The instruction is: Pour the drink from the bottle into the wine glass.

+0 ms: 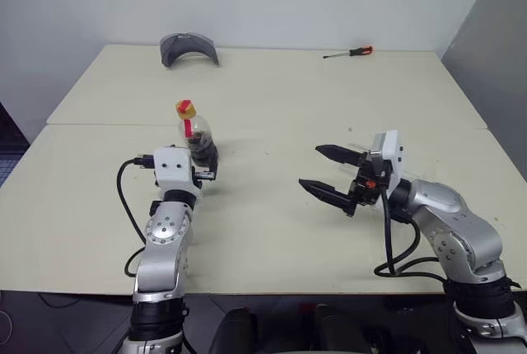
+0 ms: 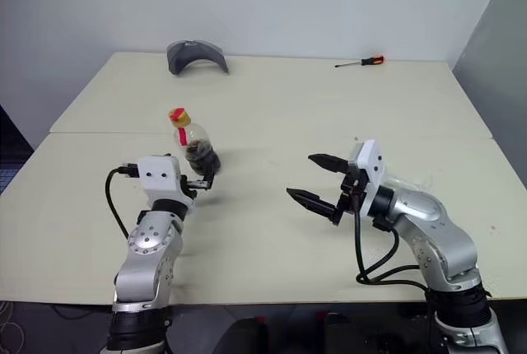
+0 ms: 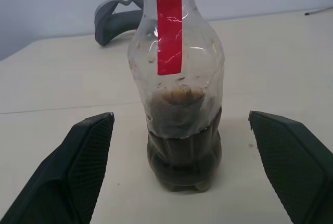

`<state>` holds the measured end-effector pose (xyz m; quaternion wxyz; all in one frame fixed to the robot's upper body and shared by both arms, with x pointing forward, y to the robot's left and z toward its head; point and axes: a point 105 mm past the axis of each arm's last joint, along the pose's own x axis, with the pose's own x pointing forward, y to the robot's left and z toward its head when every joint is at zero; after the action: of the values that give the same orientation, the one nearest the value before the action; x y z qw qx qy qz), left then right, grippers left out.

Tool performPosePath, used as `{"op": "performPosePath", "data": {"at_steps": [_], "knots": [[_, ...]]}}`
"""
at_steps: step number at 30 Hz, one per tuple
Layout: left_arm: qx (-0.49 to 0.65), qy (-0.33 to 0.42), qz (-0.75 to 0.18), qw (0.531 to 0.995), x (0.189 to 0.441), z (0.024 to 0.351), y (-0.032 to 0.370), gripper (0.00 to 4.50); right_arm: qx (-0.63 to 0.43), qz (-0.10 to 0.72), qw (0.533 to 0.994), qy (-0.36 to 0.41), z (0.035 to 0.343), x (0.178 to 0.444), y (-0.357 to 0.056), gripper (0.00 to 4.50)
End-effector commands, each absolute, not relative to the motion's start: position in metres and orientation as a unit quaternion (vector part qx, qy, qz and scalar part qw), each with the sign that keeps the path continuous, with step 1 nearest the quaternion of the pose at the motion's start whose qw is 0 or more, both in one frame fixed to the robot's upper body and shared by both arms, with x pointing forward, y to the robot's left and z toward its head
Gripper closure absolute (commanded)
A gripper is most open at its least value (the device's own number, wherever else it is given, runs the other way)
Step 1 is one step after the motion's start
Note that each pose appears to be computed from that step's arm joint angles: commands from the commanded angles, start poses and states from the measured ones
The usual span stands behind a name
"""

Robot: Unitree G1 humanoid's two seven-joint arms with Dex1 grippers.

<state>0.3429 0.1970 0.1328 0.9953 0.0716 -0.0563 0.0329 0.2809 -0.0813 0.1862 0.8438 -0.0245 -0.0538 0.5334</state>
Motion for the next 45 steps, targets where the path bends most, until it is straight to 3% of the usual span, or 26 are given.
{"op": "performPosePath", "data": {"at_steps": [1,33,36,41,45], "knots": [[0.083,-0.093,0.036,0.992,0.349,0.149,0.195,0.04,-0.042,0.537,0.839,-0.081,0.196,0.278,-0.081,0.0],[0.057,-0.136,0.045,0.988,0.415,0.149,0.202,0.04,-0.065,0.526,0.843,-0.089,0.204,0.284,-0.085,0.0],[0.049,-0.147,0.04,0.987,0.416,0.152,0.201,0.64,-0.066,0.526,0.843,-0.09,0.205,0.285,-0.085,0.0],[0.05,-0.156,0.037,0.986,0.416,0.154,0.202,2.04,-0.068,0.526,0.843,-0.089,0.204,0.285,-0.085,0.0],[0.048,-0.159,0.036,0.985,0.416,0.155,0.201,2.45,-0.067,0.527,0.843,-0.089,0.205,0.285,-0.085,0.0]]}}
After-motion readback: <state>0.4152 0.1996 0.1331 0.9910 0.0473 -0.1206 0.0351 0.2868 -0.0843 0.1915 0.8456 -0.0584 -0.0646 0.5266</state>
